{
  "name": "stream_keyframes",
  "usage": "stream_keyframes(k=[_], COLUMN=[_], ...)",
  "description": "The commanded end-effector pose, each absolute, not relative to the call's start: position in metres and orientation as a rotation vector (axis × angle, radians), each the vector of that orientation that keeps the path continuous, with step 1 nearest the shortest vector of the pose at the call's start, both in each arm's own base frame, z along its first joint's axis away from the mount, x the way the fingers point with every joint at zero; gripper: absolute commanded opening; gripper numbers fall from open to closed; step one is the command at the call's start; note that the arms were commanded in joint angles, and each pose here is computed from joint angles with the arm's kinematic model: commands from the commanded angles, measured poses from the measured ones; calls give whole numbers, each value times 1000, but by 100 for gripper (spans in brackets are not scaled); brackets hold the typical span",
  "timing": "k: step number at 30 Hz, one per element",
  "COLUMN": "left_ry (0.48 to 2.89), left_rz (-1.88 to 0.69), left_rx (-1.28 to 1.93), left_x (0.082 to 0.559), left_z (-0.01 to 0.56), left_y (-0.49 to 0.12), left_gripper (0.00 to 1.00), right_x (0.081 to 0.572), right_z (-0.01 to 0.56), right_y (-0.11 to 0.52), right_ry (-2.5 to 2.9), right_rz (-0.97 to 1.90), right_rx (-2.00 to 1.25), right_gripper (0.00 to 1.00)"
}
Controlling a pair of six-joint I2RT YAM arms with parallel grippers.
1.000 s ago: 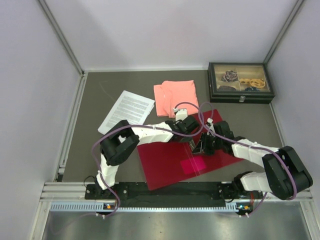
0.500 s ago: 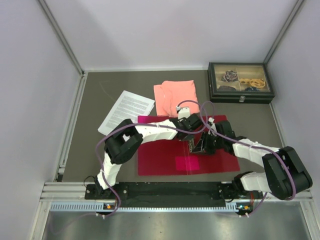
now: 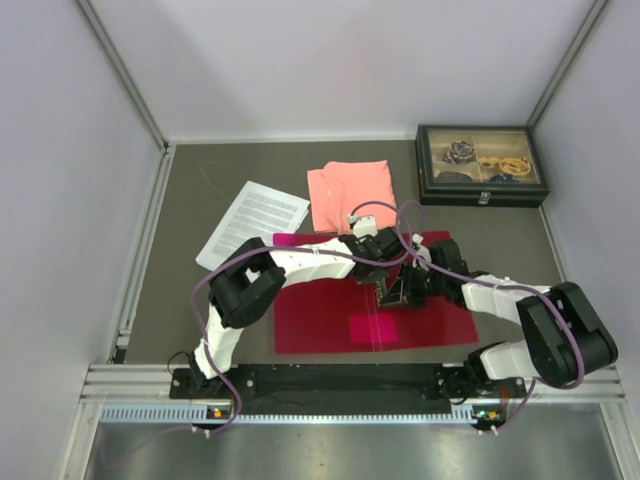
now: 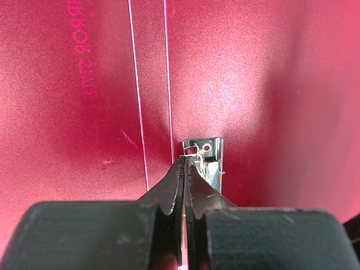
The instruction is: Put the files into the folder
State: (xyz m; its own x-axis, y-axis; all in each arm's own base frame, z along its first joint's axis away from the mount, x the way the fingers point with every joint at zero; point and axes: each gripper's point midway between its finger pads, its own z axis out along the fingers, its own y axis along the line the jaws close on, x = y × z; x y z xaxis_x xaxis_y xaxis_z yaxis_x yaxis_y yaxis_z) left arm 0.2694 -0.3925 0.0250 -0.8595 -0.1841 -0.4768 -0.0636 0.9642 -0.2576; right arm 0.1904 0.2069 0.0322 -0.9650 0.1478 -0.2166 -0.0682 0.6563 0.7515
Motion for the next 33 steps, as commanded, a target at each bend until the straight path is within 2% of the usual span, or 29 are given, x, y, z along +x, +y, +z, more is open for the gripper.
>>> stream_keyframes(k=[1,9,16,29,33], left_ry=[2678,2672,2670,2663,2665], left_rz=[-204,-209,-208,-217,-217], left_rx=[-151,-162,-165,-180,-177], left_x=[250,249,247,245,245], left_z=[8,9,9,10,8], left_y=[-375,-374,-373,-371,-369], left_gripper=[0,0,0,0,0], right_x=[206,210,212,205,204], right_z=[39,35,33,31,28], right_y=[211,217,219,231,229], right_ry=[2555,2558,2574,2583,2604], right_rz=[1209,1216,1206,1229,1200], right_rx=[4,-23,-30,-69,-57], right_gripper=[22,20,3,10,0])
